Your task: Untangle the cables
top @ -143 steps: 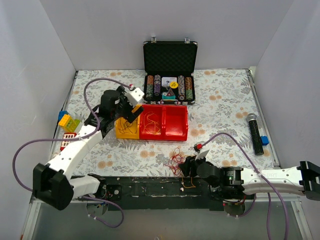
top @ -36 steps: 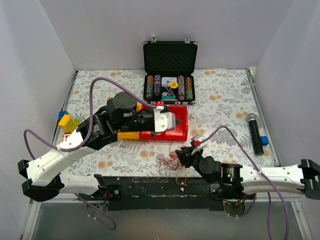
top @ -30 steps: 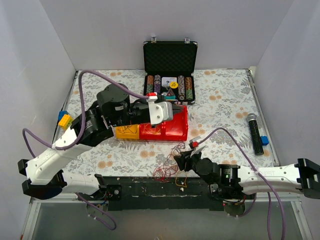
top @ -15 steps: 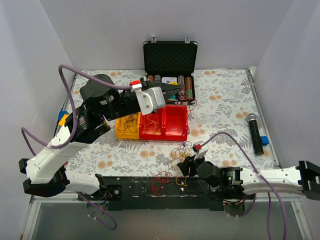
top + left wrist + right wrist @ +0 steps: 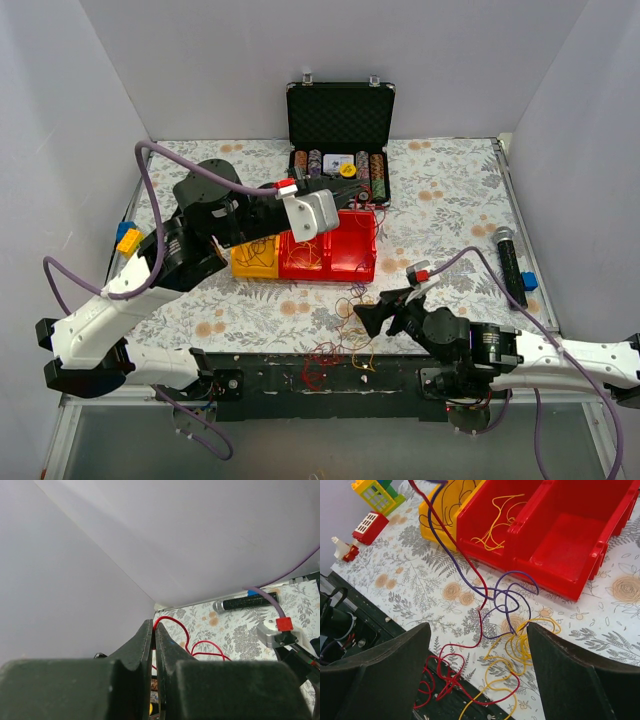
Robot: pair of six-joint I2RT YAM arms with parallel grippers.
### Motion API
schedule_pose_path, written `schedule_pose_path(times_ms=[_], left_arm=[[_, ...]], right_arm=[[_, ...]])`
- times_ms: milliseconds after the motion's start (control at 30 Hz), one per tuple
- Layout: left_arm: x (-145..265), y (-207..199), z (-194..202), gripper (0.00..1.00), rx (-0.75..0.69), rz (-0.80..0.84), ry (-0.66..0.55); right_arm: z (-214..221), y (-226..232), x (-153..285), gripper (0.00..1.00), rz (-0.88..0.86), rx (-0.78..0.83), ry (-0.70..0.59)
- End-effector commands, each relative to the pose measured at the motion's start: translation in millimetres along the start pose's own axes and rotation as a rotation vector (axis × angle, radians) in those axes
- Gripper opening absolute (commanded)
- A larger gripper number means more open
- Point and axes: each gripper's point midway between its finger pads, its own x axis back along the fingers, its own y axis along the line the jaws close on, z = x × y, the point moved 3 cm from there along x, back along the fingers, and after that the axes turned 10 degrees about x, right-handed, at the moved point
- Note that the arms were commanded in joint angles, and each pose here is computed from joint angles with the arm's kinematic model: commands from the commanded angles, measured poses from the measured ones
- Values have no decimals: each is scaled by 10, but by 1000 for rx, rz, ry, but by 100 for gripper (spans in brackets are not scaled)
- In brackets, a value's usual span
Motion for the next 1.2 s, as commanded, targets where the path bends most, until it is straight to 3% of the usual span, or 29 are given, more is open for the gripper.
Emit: schedule_pose_path(times_ms=[0, 367, 667, 833, 1033, 1167], left_arm=[[103, 53, -128, 0, -35, -28, -27], [100, -82, 103, 0, -45, 25, 26], [150, -144, 122, 0, -36, 52, 30], [127, -116, 32, 0, -30, 52, 9], [111, -31, -224, 0, 28, 36, -39], [129, 64, -449, 0, 35, 15, -83]], right_arm=[[-353, 14, 44, 87, 20, 62, -68], [-1546, 342, 118, 88, -25, 188, -329], [-1877, 311, 139, 86, 46, 292, -429], [-1932, 398, 45, 72, 57, 296, -462], [-1784, 416, -132, 43, 99, 285, -437], [-1630, 371, -199, 37, 112, 261, -411]])
